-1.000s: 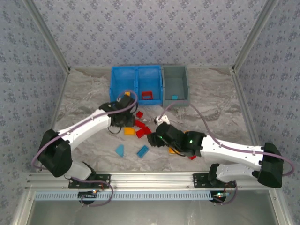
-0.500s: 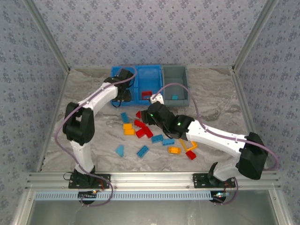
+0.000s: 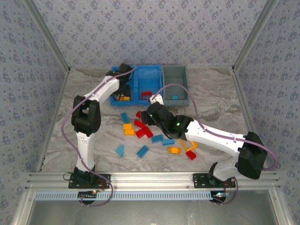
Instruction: Sort the legos into containers by color
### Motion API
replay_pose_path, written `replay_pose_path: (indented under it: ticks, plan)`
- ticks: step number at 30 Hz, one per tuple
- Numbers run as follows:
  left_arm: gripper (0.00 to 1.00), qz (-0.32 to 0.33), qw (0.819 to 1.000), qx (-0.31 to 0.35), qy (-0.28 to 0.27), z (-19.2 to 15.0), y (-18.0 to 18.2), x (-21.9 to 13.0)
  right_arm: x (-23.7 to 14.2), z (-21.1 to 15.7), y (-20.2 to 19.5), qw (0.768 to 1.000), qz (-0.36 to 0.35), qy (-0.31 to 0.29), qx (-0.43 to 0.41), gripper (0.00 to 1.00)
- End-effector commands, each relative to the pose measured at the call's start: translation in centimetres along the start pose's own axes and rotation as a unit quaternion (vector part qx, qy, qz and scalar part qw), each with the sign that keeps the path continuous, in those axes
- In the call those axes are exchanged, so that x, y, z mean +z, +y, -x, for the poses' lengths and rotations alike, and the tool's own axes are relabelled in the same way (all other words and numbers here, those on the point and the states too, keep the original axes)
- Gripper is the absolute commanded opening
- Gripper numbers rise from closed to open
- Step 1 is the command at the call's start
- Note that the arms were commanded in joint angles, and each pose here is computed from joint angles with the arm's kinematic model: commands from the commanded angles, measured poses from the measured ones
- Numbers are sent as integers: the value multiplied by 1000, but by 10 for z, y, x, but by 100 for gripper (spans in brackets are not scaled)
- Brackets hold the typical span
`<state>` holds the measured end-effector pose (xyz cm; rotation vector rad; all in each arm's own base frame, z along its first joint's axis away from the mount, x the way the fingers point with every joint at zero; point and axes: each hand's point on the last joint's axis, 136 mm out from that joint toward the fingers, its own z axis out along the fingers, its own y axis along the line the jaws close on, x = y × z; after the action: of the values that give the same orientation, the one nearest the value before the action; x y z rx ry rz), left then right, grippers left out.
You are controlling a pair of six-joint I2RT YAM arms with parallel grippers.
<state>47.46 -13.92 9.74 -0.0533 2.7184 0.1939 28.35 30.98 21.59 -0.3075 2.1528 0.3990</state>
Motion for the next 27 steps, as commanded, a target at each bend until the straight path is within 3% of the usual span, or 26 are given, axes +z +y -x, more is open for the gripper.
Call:
replay_pose_path:
  ticks: [1, 5, 9, 13, 16, 18, 24, 27]
  plan:
    - [65, -12, 1000, 1, -24, 12, 3, -35, -10, 1, -11, 1000, -9, 1, 3, 68]
    - [64, -27, 998, -3, -54, 20, 3, -69, -18, -8, -21, 1000, -22, 13, -7, 67]
    - [63, -60, 994, -5, -96, 11, -4, -123, -24, -46, -40, 996, -35, 69, -43, 67]
    - [65, -140, 983, -10, -121, -34, -22, -171, -23, -107, -58, 975, -46, 185, -115, 71]
    - [66, -193, 973, -8, -123, -79, -33, -194, -22, -136, -56, 955, -33, 239, -171, 76]
    - [66, -223, 967, -9, -120, -108, -34, -204, -20, -142, -56, 945, -35, 257, -198, 81]
    - [67, -311, 945, -18, -100, -183, -28, -220, -12, -163, -72, 905, -82, 334, -250, 85]
    - [67, -374, 922, -2, -96, -204, -35, -234, -13, -171, -81, 892, -96, 352, -266, 86]
